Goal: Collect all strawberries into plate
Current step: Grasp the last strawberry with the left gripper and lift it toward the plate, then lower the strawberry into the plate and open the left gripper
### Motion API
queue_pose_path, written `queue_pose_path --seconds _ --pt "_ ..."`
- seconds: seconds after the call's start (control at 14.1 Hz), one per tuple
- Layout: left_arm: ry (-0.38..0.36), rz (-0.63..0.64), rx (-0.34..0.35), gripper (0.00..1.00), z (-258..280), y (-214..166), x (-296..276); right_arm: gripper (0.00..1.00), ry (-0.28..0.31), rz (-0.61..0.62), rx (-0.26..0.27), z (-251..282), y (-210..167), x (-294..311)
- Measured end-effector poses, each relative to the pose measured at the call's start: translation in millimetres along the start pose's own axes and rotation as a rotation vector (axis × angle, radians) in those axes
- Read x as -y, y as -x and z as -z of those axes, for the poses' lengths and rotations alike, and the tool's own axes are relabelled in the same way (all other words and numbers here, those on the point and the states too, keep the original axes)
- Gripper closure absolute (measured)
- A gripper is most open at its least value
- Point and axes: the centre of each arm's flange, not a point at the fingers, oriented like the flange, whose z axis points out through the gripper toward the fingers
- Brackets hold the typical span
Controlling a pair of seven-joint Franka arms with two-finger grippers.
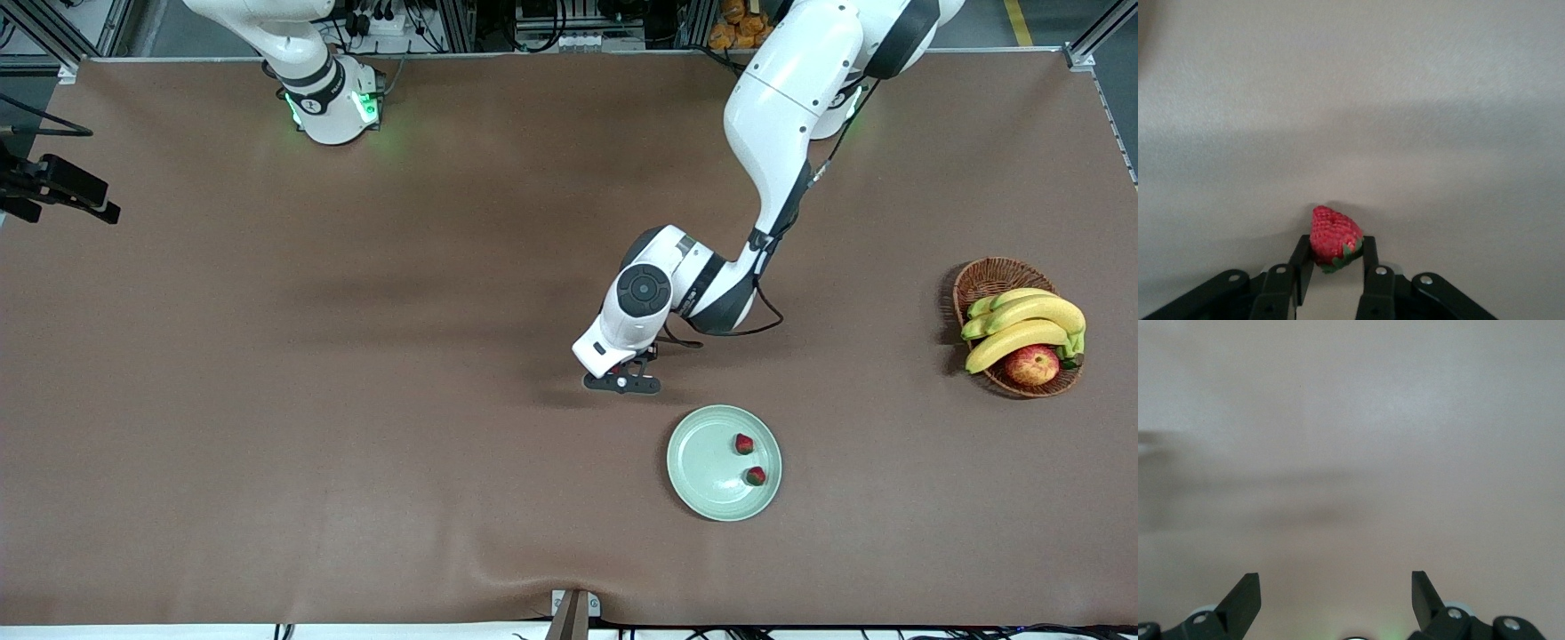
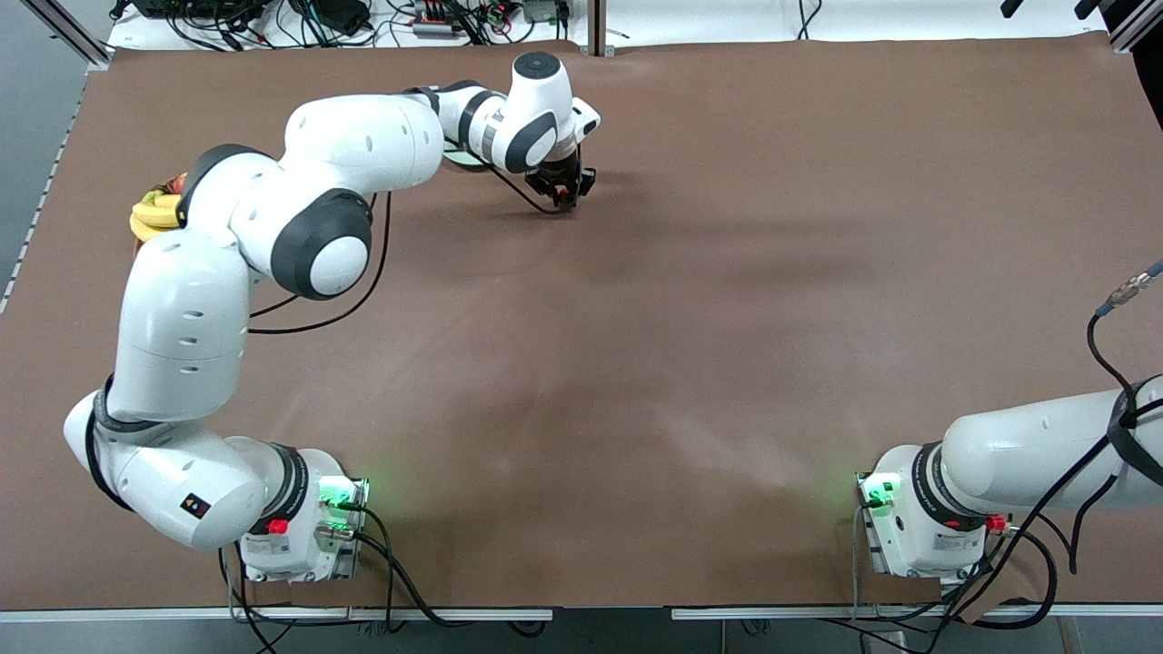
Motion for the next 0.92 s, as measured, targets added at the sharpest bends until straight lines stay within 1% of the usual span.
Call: queue_pose_path --seconds 0.21,0.43,0.71,0.92 --pt "-0.01 -0.047 -0.013 0.66 25 -16 14 0.0 -0.004 0.001 0.005 -2 -2 1" --pt "-0.021 -0.094 -0.018 0.66 54 -47 63 0.0 -0.015 0.001 0.007 -3 -2 2" --pt "-0.025 -0.174 -0.026 0.66 62 -79 133 0.0 -0.022 0.001 0.011 -5 -2 3" --pt "-0.026 -0.219 -0.031 0.66 65 -92 162 0.0 -0.023 0.002 0.014 -6 -2 3"
